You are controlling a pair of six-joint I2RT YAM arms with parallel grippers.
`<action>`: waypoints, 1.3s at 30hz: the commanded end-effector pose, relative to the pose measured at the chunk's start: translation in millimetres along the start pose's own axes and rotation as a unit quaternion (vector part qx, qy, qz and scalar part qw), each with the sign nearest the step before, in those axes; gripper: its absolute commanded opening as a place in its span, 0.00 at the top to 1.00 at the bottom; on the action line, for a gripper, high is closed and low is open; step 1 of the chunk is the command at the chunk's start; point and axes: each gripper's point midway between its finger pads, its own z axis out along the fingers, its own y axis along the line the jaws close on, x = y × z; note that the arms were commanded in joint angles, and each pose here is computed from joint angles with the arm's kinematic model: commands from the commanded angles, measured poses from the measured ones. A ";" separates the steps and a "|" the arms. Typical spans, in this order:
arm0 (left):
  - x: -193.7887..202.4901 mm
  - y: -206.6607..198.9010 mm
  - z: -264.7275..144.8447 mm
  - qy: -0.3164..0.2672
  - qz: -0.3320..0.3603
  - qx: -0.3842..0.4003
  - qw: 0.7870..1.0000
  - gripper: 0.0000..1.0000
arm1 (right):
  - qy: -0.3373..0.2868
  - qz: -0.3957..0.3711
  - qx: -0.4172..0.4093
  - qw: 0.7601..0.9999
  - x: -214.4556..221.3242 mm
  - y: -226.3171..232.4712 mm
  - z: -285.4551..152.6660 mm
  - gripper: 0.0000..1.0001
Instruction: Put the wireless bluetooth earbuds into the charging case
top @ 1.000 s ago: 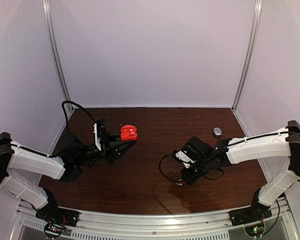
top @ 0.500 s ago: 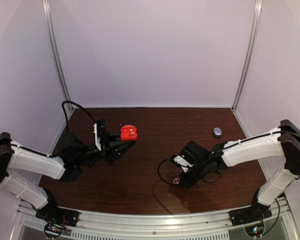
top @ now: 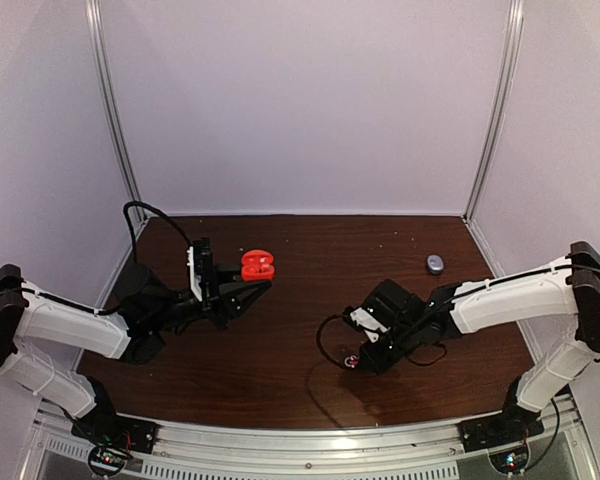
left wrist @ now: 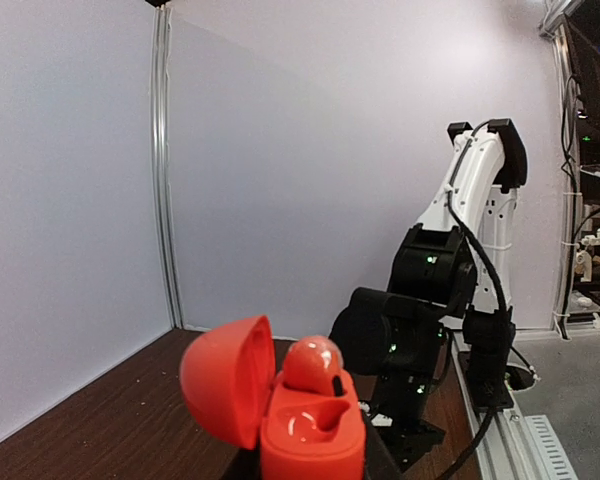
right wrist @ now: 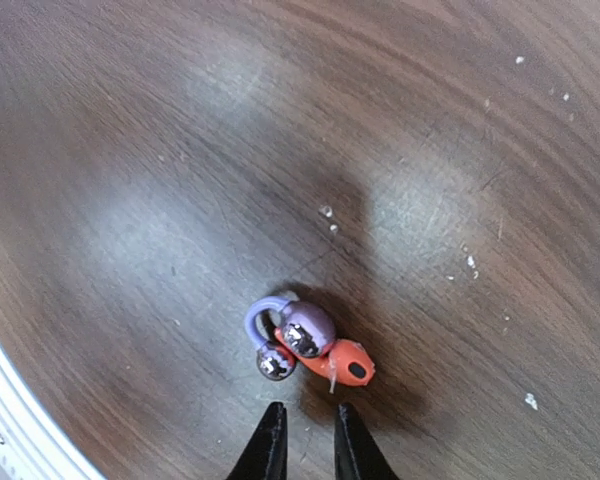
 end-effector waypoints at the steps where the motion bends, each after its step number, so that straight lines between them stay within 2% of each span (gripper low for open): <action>1: -7.8 2.2 -4.0 -0.013 0.011 -0.007 1.000 1.00 | -0.060 -0.006 -0.006 0.998 -29.7 12.5 -33.1 0.82; 9: -8.3 1.5 -3.3 -0.013 0.012 -0.004 1.000 1.00 | -0.045 -0.026 0.009 0.999 -31.1 10.9 -19.6 0.81; 15: -8.5 1.8 -4.6 -0.014 0.013 -0.007 1.000 1.00 | -0.037 -0.038 0.015 0.998 -29.3 8.9 -9.1 0.72; 24: -8.2 1.7 -4.9 -0.013 0.013 -0.007 1.000 1.00 | -0.036 -0.044 0.016 0.998 -31.1 8.3 1.7 0.72; 31: -8.6 1.6 -5.5 -0.014 0.014 -0.008 1.000 1.00 | -0.029 -0.050 0.017 0.998 -29.5 7.7 11.5 0.77; 39: -8.7 2.7 -6.7 -0.013 0.016 -0.012 1.000 1.00 | -0.001 -0.050 0.021 0.999 -8.5 1.2 23.9 0.86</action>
